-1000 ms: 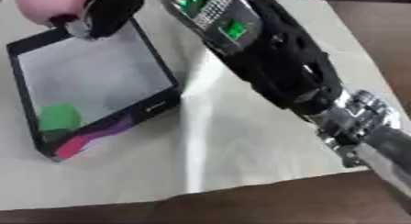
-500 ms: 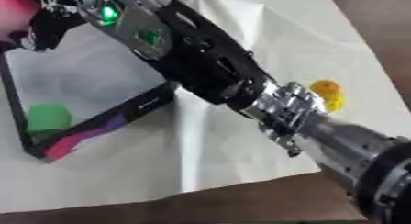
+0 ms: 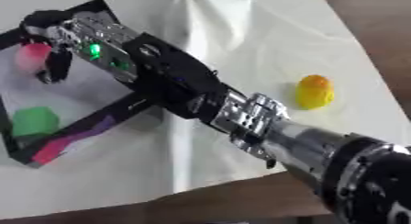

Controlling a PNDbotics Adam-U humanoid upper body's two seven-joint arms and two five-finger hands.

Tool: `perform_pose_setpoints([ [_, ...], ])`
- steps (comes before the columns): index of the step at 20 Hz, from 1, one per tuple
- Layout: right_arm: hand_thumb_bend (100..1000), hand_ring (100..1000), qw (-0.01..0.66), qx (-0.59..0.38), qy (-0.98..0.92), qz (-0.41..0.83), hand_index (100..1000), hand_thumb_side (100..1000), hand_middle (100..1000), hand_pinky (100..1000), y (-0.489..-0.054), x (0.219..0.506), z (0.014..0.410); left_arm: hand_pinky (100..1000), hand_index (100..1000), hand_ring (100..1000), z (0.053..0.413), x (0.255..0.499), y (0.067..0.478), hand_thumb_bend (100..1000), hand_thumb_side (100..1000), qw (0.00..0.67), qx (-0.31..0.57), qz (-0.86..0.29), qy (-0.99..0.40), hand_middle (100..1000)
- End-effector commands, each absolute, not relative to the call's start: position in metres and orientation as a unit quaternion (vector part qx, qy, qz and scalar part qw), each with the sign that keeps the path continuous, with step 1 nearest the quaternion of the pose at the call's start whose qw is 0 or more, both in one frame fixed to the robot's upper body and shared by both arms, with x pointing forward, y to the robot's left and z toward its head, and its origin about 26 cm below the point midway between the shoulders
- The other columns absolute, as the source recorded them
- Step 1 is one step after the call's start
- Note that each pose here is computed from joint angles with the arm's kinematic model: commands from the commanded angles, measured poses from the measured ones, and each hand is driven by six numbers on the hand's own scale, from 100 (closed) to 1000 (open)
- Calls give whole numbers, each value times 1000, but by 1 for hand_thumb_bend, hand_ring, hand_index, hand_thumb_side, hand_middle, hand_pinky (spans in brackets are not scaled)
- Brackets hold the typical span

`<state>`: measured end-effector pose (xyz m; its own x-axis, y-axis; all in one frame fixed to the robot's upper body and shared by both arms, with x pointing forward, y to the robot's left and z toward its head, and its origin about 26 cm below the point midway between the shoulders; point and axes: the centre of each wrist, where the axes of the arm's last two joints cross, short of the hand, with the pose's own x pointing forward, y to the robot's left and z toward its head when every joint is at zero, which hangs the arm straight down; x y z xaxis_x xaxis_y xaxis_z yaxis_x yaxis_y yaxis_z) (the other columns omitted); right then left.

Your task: Pick up objects on the table and place them in the box.

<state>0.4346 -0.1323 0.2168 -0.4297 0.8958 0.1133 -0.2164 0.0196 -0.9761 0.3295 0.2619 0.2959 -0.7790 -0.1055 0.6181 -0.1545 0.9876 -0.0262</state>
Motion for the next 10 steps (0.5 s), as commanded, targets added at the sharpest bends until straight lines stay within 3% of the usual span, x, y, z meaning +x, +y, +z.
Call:
perform_pose_setpoints([
  [1,447,833,417,-315,-576,629,888,374,789,880,-134,440,225,723,837,596,303,327,269,417,489,316,81,37,-945,781],
  [5,447,833,396,-318,-592,626,888,374,789,880,-142,444,228,723,837,596,302,327,270,417,489,317,82,37,-944,781],
  [6,451,864,393,-318,-593,627,910,385,823,908,-144,445,228,723,838,596,302,327,270,420,486,317,83,37,-944,780],
  [10,400,855,354,-345,-651,576,906,307,816,910,-169,441,276,723,838,597,297,327,278,423,484,321,101,41,-941,780],
])
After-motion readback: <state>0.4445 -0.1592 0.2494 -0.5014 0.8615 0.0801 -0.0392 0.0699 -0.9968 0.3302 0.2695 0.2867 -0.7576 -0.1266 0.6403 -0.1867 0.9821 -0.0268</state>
